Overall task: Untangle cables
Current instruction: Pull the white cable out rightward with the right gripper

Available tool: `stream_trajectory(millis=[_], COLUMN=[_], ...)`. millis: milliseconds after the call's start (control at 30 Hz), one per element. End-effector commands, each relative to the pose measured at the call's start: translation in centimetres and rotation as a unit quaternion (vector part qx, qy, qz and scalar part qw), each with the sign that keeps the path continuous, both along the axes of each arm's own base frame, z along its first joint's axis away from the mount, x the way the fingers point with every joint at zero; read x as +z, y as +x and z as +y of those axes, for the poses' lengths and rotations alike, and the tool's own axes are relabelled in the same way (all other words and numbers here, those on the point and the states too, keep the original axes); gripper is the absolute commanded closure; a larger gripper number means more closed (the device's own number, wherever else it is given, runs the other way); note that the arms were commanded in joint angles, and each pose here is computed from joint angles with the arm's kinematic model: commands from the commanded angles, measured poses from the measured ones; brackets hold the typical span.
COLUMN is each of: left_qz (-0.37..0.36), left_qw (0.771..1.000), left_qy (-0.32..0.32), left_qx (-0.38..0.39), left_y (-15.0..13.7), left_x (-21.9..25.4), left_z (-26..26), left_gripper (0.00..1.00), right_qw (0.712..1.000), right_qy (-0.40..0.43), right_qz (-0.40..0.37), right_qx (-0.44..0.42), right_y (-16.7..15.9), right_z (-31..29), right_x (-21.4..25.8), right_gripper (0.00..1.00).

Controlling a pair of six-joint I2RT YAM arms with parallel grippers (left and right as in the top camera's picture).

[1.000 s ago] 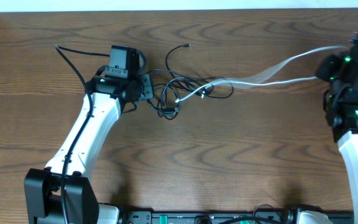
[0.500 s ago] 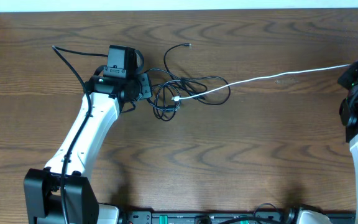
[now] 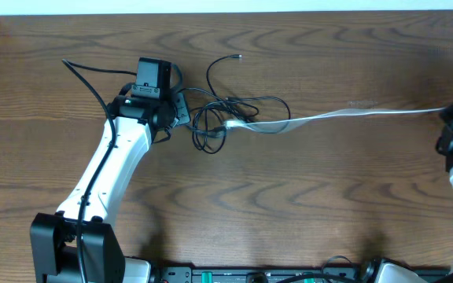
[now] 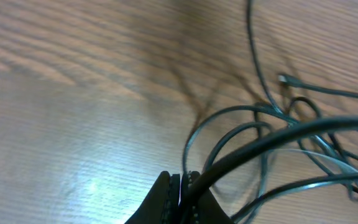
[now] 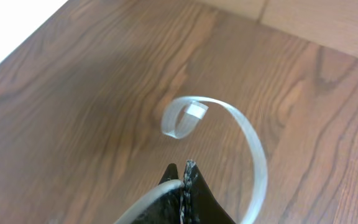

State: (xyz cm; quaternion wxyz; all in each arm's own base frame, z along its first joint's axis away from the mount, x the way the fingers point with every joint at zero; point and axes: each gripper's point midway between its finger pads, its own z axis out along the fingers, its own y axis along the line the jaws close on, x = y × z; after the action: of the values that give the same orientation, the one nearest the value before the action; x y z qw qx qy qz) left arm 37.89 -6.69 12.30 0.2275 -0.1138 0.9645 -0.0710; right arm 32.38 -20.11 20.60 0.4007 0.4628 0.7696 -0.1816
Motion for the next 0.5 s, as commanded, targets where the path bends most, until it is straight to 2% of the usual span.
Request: stream_trajectory(millis=[0, 233, 467], left_qz=[-0.005, 0.003, 0.017], left_qw=[0.999, 0.994, 0.990], left_qy=[0.011, -0.106, -0.123], left_qx=[0.031, -0.038, -0.073], left_y=[0.3, -0.1, -1.0], left_x=[0.3, 1.0, 0.9], left_z=[1.0, -3.7, -4.7], left_gripper=[0.92, 0.93, 0.93], right_qw=[0.999, 0.986, 0.990], right_qy=[0.013, 0.100, 0.093], right_qz=[-0.039, -0.105, -0.074], right_qx=[-0.036, 0.082, 0.078], right_y=[-0.3, 3.7, 2.8], right_z=[-1.9, 1.7, 1.6], right_x=[0.7, 0.9, 0.0], right_gripper=[0.99, 0.99, 0.99])
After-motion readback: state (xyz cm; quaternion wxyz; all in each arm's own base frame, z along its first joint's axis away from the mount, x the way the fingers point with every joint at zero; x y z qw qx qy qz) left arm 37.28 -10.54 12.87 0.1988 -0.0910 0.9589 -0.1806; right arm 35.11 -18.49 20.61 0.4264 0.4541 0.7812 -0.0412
